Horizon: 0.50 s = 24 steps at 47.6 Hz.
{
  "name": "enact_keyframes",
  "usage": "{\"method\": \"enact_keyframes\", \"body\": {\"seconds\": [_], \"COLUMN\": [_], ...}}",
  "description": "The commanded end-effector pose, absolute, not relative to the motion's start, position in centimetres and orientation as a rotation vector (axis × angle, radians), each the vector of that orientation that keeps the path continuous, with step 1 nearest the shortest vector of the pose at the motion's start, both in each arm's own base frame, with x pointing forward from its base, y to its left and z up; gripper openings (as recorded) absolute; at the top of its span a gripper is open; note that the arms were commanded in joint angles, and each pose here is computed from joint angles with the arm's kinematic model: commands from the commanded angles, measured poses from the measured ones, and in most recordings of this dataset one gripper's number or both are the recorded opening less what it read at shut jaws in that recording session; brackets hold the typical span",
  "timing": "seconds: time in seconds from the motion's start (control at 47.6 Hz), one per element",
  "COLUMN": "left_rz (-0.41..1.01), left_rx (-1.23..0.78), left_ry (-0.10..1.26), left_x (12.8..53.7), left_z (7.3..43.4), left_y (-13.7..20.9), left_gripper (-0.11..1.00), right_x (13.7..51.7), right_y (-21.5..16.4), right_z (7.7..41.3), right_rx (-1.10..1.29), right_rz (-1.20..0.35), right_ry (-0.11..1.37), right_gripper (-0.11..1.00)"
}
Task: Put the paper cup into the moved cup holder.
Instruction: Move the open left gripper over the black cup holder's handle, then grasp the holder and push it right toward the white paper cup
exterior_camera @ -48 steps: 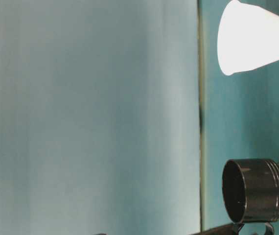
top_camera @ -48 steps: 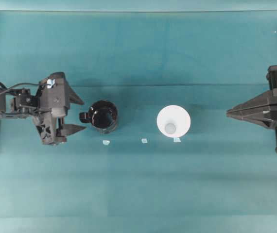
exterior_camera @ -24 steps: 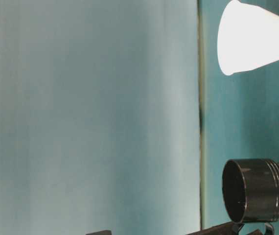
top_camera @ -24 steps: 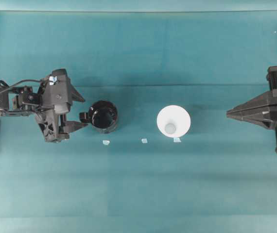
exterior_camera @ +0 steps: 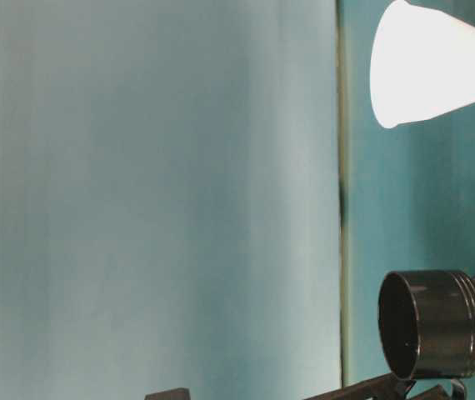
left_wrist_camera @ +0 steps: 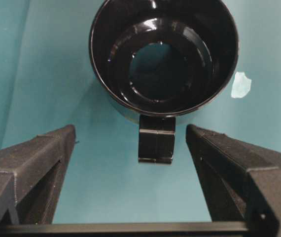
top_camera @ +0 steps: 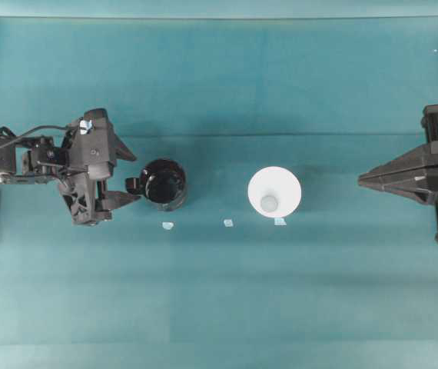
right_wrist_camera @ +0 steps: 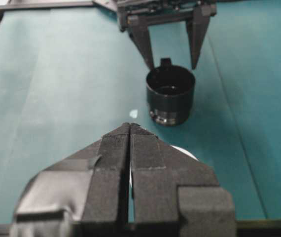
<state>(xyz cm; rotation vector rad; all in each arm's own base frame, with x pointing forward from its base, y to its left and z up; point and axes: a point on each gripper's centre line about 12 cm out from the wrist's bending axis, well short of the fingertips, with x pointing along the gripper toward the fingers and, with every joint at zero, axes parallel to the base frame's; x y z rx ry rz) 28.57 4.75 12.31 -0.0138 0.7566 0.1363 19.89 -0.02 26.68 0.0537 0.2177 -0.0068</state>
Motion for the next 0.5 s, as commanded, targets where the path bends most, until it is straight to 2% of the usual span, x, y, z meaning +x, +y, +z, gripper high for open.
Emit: {"method": "enact_keyframes", "body": {"seconds": [0.0,0.21,0.336,0.484], "left_rz": [0.136,0.122,0.106,0.079], "left_rx": [-0.011,-0.003,0.006,0.034], "left_ry": [0.734,0.735,0.735,0.739], "left_x": [29.1,29.0,29.1,29.1], "left_z": [12.8,12.7,12.7,12.6], "left_y": [4.8,4.4,4.0,3.4], "left_gripper": [0.90,0.75,0.57,0.29], "right_x": [20.2,20.2,20.2,20.2], "right_y": [0.0,0.0,0.0,-0.1], "right_z": [27.6,27.6,27.6,27.6], "right_rx": [0.066,0.064,0.066,0.065], "right_rz": [-0.004,-0.004,-0.006,-0.009], "right_ry": [0.196,0.198,0.198,0.199], "right_gripper": [0.01,0.01,0.01,0.01]}}
